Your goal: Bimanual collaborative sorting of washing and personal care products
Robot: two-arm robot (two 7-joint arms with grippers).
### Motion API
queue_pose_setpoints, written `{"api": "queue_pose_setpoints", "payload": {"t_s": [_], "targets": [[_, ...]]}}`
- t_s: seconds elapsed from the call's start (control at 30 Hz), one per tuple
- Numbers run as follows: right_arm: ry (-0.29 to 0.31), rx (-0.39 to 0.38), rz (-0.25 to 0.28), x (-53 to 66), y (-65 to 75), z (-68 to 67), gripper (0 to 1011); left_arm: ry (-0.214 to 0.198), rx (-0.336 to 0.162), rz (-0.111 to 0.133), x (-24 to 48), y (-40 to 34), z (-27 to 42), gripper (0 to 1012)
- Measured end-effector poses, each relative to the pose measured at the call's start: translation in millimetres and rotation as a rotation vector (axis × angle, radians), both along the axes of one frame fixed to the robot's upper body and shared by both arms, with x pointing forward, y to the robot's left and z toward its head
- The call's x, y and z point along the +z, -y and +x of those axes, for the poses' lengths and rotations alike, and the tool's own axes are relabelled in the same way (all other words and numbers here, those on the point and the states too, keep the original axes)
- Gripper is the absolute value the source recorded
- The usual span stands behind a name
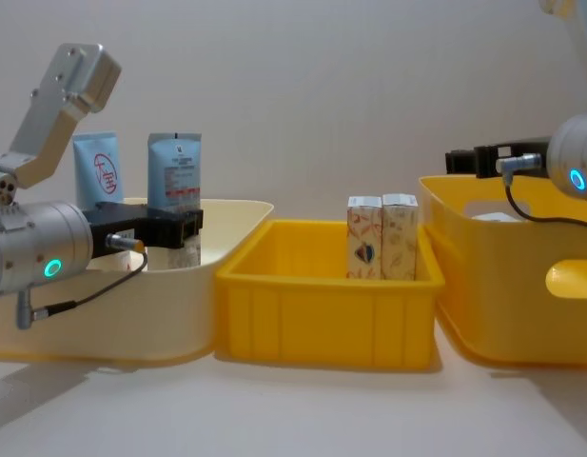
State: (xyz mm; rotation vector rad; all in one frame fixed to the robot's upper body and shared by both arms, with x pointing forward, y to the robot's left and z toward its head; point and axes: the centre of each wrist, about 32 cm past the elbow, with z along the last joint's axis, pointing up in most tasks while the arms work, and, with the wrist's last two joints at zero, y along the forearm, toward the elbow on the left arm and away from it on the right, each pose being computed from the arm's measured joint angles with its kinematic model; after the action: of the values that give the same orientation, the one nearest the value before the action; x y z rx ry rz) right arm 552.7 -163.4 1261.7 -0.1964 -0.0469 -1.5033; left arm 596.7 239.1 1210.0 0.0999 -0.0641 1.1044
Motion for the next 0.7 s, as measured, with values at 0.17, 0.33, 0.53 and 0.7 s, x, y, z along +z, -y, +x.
{"api": "queue_pose_setpoints", "payload": {"t_s": [0.17,0.33,0.53,0.7], "targets": [[0.0,0.0,0.0,0.0,0.0,0.0,1001,0.0,0.0,0.0,0.0,0.0,0.0,311],[0.0,0.0,0.0,0.0,0.0,0.0,1001,0.0,0.0,0.0,0.0,0.0,0.0,308],[0.0,0.0,0.0,0.0,0.0,0.0,1001,0.0,0.0,0.0,0.0,0.0,0.0,310],[0.0,0.0,0.0,0.0,0.0,0.0,1001,0.0,0.0,0.0,0.0,0.0,0.0,310]]}}
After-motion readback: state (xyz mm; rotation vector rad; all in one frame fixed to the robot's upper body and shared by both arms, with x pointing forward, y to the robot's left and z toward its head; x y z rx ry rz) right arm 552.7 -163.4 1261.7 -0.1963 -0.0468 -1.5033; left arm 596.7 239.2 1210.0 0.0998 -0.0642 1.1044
